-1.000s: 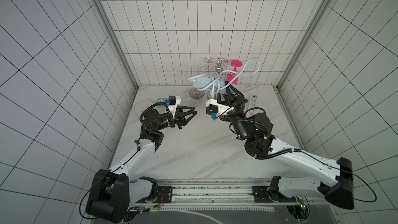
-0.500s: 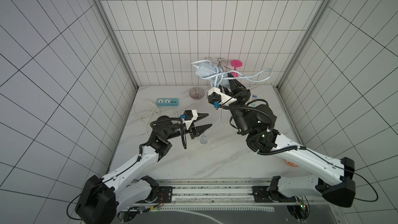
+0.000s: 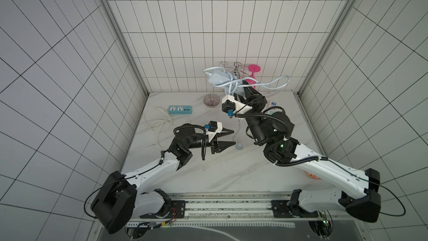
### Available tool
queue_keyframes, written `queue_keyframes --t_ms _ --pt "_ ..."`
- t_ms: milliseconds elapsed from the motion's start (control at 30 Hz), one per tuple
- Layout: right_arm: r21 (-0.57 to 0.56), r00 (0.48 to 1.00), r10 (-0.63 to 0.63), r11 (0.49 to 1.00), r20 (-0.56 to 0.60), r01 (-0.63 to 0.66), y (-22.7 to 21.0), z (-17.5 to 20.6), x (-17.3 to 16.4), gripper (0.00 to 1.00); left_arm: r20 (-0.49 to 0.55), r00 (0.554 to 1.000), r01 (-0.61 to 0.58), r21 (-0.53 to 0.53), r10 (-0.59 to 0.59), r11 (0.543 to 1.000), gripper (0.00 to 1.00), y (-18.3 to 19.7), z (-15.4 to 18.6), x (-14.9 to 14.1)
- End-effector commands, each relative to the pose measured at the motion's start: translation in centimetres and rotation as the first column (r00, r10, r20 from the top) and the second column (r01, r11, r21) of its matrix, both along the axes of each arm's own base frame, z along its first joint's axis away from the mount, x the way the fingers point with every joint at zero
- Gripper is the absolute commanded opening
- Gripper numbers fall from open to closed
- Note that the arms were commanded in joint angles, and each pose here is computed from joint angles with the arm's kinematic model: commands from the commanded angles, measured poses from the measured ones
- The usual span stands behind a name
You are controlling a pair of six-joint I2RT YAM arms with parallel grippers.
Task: Wrap the cord around the power strip
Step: Wrap the power cord around the power strip.
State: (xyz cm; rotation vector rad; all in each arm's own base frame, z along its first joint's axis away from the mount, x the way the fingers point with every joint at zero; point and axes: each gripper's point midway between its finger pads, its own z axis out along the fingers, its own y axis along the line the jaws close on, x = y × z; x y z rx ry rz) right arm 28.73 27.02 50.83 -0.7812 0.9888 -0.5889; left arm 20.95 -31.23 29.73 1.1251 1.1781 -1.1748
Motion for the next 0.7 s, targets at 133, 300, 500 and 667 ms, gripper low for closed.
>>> queue_keyframes --t_ms 133,300,500,667 --pt "0.222 0.992 -0.023 0.975 0.122 -0.005 -4.1 8.0 -2.0 0.00 0.003 0.998 0.067 -0.013 -0.067 0.998 0.52 -0.2 0.3 -1.0" --pt "0.229 0.992 -0.016 0.973 0.125 -0.013 -4.1 8.1 -2.2 0.00 -0.010 0.998 0.066 0.001 -0.065 0.998 0.52 -0.5 -0.6 -0.6" --pt "0.226 0.992 -0.011 0.974 0.123 -0.017 -4.0 7.9 -2.1 0.00 -0.007 0.999 0.047 -0.025 -0.047 0.999 0.49 -1.0 -0.4 0.2" --pt "0.235 0.992 -0.013 0.972 0.129 -0.018 -4.4 8.1 -2.3 0.00 0.007 0.998 0.065 -0.018 -0.065 0.998 0.26 -1.3 -0.4 -0.1"
